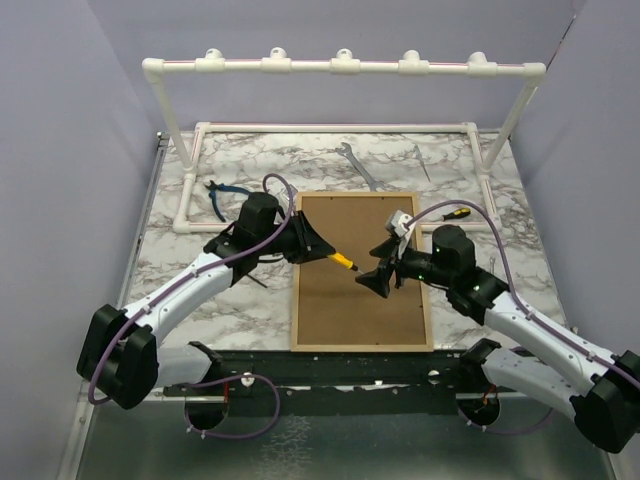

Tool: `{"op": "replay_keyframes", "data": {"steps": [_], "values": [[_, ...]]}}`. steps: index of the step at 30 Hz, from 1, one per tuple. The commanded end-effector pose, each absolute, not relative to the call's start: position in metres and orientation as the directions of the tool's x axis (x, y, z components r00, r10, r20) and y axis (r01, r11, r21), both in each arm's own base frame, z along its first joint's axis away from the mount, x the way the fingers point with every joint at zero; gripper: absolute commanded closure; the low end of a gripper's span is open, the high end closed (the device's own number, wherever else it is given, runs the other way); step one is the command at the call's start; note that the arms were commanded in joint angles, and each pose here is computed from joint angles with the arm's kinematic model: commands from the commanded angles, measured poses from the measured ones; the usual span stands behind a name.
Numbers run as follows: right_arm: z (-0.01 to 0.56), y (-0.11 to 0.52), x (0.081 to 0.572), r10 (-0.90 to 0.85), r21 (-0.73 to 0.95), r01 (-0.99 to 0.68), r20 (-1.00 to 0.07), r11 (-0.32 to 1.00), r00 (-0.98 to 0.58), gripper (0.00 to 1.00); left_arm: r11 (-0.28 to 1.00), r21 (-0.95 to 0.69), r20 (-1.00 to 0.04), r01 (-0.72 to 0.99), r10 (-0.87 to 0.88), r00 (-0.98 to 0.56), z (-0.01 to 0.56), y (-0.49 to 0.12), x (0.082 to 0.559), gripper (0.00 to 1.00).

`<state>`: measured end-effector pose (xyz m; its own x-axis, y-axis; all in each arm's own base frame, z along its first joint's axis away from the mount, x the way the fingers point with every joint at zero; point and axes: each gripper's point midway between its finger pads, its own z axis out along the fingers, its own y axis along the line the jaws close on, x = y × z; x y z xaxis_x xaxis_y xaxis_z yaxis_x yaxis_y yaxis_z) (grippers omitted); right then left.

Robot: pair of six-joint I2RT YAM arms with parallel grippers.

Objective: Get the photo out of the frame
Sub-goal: Adjust the screwdriver.

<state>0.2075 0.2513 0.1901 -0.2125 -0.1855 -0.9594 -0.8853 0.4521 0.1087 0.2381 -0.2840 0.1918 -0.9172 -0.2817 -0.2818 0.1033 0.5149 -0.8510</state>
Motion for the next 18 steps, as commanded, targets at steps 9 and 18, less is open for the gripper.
{"op": "replay_keyframes", "data": {"steps": [9,18], "values": [[0.179,0.266,0.206,-0.234,0.16,-0.91,-0.936,0.383,-0.263,0.3,0.459,-0.87,-0.316,0.182,-0.236,-0.919,0.234,-0.278,0.221,1.0],[0.181,0.263,0.201,-0.188,0.159,-0.906,-0.95,0.393,-0.249,0.34,0.442,-0.876,-0.313,0.194,-0.212,-0.926,0.243,-0.276,0.215,1.0]]}}
